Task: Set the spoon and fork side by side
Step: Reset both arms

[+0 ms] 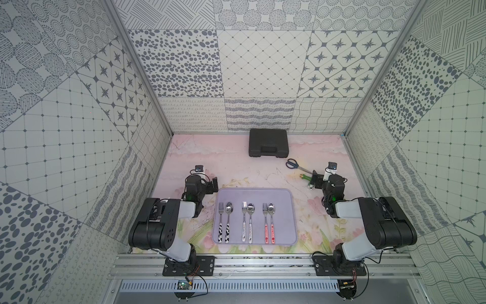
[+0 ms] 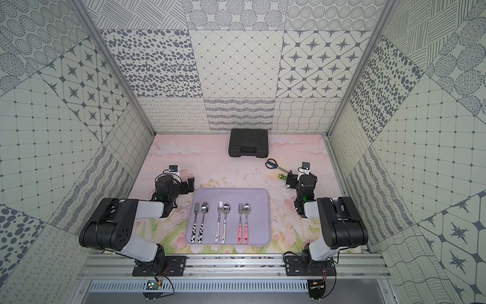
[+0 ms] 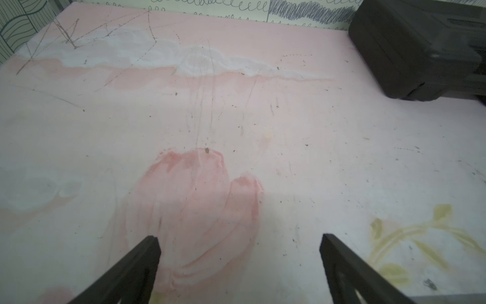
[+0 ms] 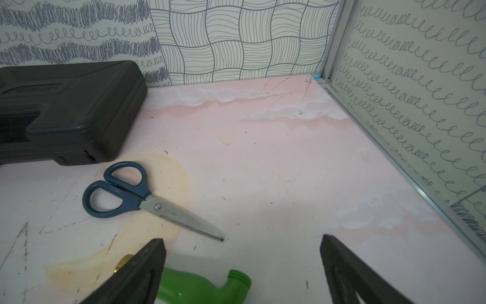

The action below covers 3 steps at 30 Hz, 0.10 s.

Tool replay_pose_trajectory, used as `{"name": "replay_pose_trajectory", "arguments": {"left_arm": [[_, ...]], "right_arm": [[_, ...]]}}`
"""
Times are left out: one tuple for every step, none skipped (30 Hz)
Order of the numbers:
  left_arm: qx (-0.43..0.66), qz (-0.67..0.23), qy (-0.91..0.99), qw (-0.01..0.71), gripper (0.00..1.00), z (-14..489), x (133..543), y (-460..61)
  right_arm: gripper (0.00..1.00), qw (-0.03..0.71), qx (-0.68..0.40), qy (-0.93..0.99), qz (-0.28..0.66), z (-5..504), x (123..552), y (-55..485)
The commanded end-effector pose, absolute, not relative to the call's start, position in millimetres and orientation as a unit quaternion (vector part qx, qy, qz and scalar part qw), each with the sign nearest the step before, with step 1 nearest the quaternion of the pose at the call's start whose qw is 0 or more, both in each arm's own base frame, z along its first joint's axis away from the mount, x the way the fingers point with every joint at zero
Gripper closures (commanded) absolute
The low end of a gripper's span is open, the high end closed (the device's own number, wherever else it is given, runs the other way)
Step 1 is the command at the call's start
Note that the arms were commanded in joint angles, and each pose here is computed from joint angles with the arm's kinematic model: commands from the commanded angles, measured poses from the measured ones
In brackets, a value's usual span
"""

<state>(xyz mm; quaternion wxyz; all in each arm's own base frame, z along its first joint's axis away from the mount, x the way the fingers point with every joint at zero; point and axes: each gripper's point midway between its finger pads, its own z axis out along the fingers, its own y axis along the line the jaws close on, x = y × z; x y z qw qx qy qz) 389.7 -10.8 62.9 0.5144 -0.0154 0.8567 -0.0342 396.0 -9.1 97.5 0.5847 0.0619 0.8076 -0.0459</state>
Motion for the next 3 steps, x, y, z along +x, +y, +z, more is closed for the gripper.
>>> {"name": "replay_pose_trajectory", "arguments": {"left_arm": [[0.003, -0.054, 0.839, 0.541, 0.01, 77.9, 398.0, -18.9], [0.004, -0.054, 0.839, 0.542, 0.01, 78.2, 398.1, -18.9], [0.004, -0.054, 0.839, 0.542, 0.01, 78.4, 398.2, -18.8]], "right_arm": [[0.03, 0.599, 0.054, 0.797, -0.05, 108.3, 401.2, -6.5], [0.03, 0.6, 0.055, 0.797, -0.05, 109.0, 401.5, -6.9], [0.03, 0.599, 0.056, 0.797, -0.05, 108.2, 401.1, -6.9]]}}
